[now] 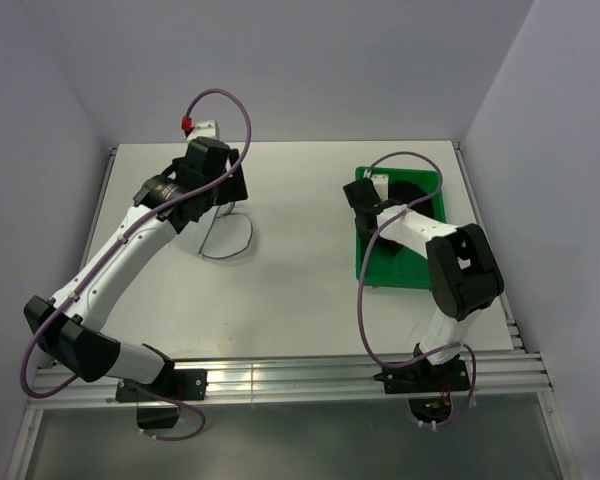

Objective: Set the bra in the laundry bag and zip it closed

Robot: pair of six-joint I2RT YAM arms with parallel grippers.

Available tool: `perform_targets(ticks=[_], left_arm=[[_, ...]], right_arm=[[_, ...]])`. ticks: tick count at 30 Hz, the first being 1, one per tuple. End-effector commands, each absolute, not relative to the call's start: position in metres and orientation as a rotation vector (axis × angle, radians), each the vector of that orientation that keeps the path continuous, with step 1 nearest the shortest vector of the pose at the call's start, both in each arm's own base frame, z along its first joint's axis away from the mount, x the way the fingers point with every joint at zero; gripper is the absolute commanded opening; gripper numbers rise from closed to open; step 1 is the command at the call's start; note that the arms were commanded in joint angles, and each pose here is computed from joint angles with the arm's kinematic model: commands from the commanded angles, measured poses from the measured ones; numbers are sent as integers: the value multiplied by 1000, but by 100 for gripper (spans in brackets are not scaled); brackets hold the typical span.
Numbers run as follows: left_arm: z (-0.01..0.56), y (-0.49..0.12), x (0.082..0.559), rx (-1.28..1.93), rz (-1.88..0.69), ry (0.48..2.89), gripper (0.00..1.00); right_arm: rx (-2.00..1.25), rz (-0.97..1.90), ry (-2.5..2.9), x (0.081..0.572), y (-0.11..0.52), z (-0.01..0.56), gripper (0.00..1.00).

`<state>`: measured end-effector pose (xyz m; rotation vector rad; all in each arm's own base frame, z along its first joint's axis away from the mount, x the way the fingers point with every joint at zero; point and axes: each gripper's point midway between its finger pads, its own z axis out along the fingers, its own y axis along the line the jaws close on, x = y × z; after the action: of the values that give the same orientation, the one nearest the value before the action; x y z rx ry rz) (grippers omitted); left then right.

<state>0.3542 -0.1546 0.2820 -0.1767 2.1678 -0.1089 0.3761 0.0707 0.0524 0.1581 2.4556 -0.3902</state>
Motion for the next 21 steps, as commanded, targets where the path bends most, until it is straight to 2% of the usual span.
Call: perform_targets(ticks=[1, 6, 10, 15, 21], left_arm=[[297, -161, 357, -152, -142, 2121, 84], [299, -163, 356, -147, -141, 2118, 84], [301, -164, 356, -145, -138, 2115, 84], [307, -165, 355, -142, -131, 2108, 83], [316, -163, 355, -147, -122, 2096, 82]], right_arm=[[196, -355, 2362, 401, 73, 74, 34], [204, -331, 2337, 410, 72, 82, 30], [210, -319, 2329, 414, 73, 92, 15], [254, -275, 2287, 416, 69, 128, 3], [278, -253, 2208, 415, 63, 192, 0]])
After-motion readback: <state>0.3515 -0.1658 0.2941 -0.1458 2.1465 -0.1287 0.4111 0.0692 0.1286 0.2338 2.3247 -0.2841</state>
